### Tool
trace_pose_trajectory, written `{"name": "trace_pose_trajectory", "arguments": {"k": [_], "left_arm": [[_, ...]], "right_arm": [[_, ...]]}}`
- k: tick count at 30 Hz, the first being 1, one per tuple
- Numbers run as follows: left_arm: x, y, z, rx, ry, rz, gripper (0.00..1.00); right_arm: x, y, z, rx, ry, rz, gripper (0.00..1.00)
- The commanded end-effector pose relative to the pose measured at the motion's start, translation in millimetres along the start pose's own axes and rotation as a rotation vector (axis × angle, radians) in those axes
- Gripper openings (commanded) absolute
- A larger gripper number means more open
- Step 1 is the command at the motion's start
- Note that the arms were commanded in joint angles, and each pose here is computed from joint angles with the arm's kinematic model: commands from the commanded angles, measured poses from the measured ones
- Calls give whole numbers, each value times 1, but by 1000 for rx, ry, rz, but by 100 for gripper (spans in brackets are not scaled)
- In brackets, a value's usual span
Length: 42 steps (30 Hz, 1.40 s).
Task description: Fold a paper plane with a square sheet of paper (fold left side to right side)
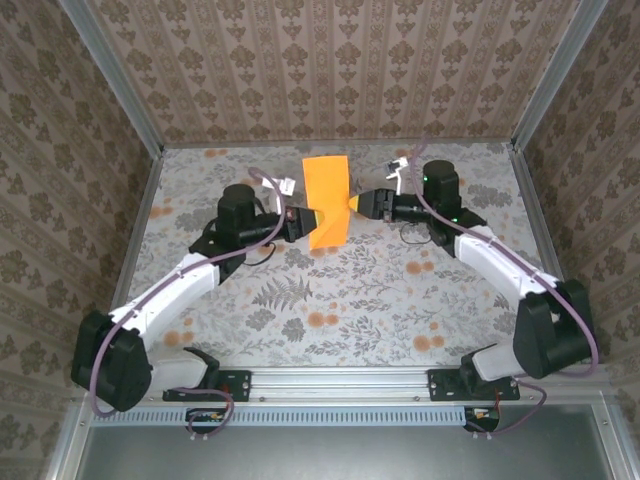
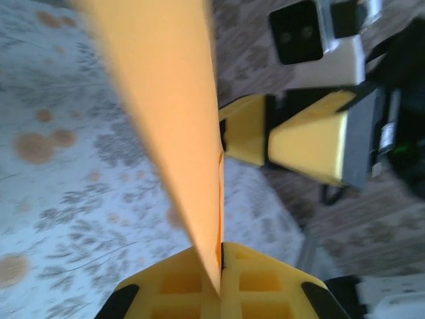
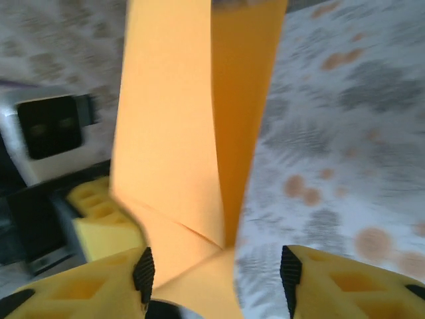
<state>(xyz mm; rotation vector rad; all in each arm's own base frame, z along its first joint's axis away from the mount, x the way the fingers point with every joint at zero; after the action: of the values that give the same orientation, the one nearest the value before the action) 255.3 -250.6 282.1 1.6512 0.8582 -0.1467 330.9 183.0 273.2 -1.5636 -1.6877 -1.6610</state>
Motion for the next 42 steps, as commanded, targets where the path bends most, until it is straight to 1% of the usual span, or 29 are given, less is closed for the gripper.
{"name": "trace_pose_trajectory", "arguments": {"k": [1, 3, 6, 11, 15, 16, 18, 20, 26, 32, 34, 37, 40, 41, 42], "left_arm": [[12, -24, -13, 243, 376, 225, 0], [17, -34, -10, 347, 518, 277, 0], [23, -46, -3, 473, 697, 340, 0], [24, -58, 12, 650, 956, 425, 0], [29, -69, 23, 758, 1120, 381, 0], [30, -73, 27, 776, 1134, 361, 0], [33, -83, 37, 806, 1152, 291, 0], [34, -92, 48, 821, 1135, 227, 0], [43, -113, 80, 875, 1138, 43, 0], [52, -113, 96, 888, 1205, 26, 0], [54, -116, 105, 898, 1193, 15, 0], [57, -122, 119, 911, 1132, -29, 1], [57, -125, 133, 903, 1038, -86, 10], [56, -125, 138, 898, 1001, -101, 14], [54, -123, 143, 890, 956, -114, 20]], "right_arm": [[-39, -8, -44, -58, -486, -78, 68], [-57, -10, -70, -111, -695, -97, 78], [-75, -14, -105, -217, -908, -69, 99], [-87, -26, -143, -360, -1064, -35, 100], [-94, -30, -172, -506, -1223, 28, 100], [-97, -35, -178, -509, -1266, 45, 100], [-100, -36, -185, -545, -1313, 72, 100], [-102, -37, -187, -559, -1338, 95, 100], [-110, -37, -183, -550, -1363, 117, 100], [-116, -39, -175, -513, -1340, 114, 100], [-117, -39, -173, -504, -1337, 114, 100], [-118, -38, -170, -487, -1329, 109, 100], [-118, -38, -167, -471, -1320, 107, 100], [-118, -38, -166, -463, -1312, 104, 100], [-118, -38, -164, -451, -1299, 99, 100]]}}
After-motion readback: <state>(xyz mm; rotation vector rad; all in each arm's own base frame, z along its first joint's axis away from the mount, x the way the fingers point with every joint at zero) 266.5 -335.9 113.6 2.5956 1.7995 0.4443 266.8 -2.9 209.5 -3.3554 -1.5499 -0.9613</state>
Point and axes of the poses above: each hand's point on the last joint's axis, 136 mm out from that joint toward the fingers, its own z axis out along the fingers, its own x axis along the line the jaws close on, y = z × x, the point moved 5 cm from there along -z, back along the fingers, and after that the axes turned 9 degrees about z, right-handed, at the moved point
